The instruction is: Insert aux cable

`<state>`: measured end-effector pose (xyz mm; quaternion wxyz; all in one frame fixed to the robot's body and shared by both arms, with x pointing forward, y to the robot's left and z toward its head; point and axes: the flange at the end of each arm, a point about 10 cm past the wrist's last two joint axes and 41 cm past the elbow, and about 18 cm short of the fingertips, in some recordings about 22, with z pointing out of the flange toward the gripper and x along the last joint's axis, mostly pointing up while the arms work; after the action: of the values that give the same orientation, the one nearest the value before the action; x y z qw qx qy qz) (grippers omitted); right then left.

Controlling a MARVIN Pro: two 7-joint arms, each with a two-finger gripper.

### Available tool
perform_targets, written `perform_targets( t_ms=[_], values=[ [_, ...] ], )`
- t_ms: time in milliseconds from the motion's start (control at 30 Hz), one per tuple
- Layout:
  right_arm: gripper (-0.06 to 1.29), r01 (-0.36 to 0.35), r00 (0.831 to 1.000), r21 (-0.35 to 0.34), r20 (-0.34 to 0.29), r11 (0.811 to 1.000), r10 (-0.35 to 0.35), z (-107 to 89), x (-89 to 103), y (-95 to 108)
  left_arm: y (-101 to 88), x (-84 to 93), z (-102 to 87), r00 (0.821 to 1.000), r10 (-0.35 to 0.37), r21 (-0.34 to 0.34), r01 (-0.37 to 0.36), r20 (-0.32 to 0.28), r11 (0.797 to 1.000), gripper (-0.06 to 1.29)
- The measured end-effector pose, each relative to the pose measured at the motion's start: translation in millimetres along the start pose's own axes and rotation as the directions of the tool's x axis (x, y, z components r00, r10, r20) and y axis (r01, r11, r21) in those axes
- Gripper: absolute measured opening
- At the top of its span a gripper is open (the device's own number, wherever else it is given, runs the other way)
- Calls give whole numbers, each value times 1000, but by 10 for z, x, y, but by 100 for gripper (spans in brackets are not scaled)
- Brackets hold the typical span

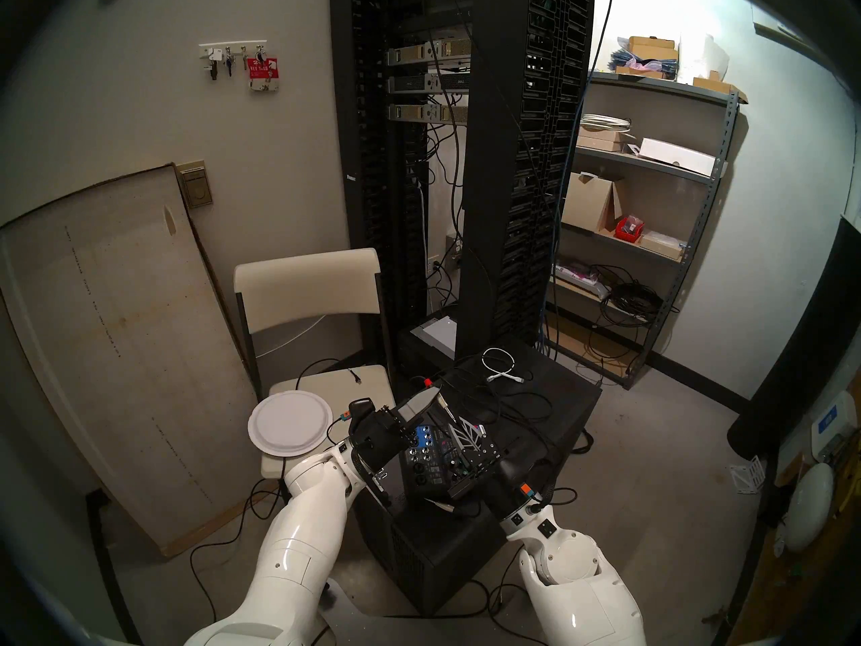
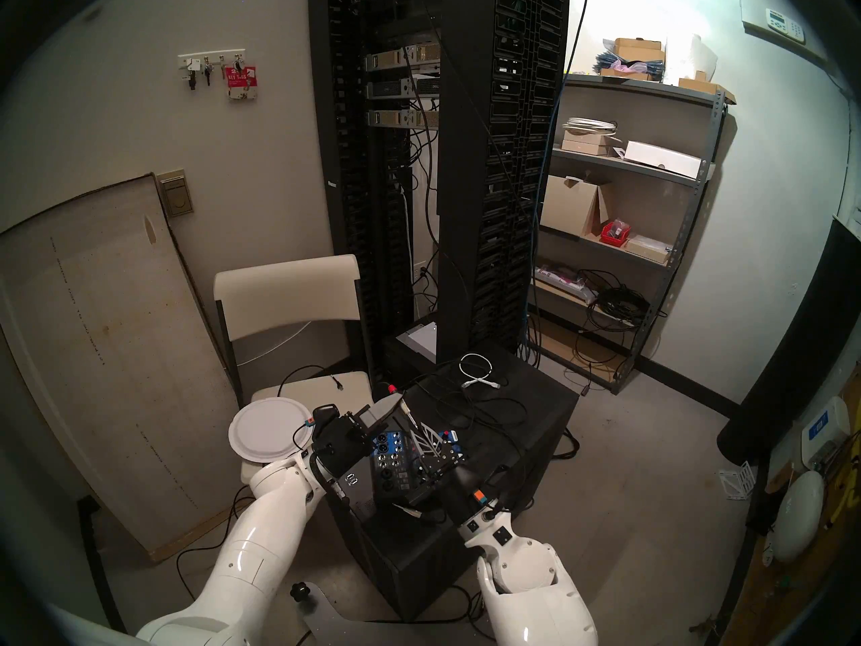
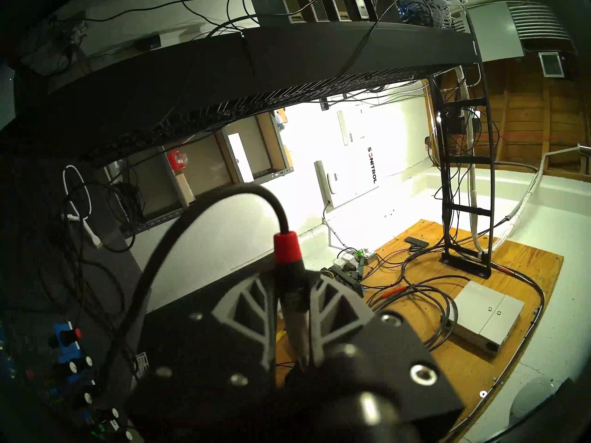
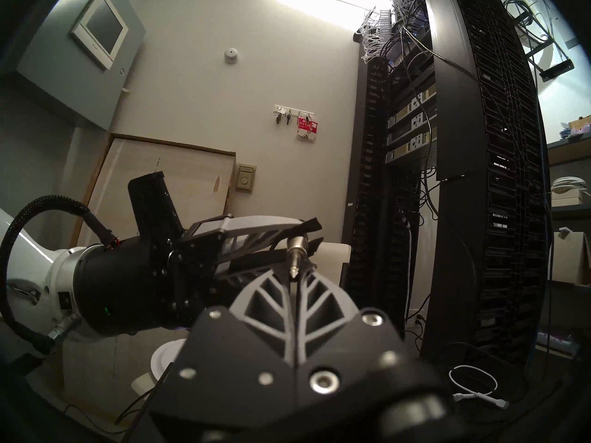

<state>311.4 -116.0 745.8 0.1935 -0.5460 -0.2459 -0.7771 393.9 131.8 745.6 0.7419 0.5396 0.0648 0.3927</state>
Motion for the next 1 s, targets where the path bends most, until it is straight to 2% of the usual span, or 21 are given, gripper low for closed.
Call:
perform_targets(
  t_ms=[133,200,233,533,800,1000],
  values=[
    [-3,-5,1000,11,14,1000,5,-2,9,3,11,23,-21,1000,6,-6,-6,8,1000,15],
    [8,-8,1000,18,22,1000,7,-3,15,3,15,31,-33,1000,7,-10,-7,11,1000,15],
    [20,-10,1000,24,28,1000,9,-7,16,1,17,36,-42,1000,7,-12,-7,13,1000,15],
    [41,-25,995,51,101,998,20,-158,-36,2,2,104,-98,999,15,-3,-15,42,1000,15],
    [41,-16,989,43,150,999,9,-291,-57,127,11,82,-76,993,31,8,-32,118,999,15],
    [40,-18,986,31,164,999,13,-312,-41,206,64,65,-53,974,84,1,-86,212,996,15]
  ],
)
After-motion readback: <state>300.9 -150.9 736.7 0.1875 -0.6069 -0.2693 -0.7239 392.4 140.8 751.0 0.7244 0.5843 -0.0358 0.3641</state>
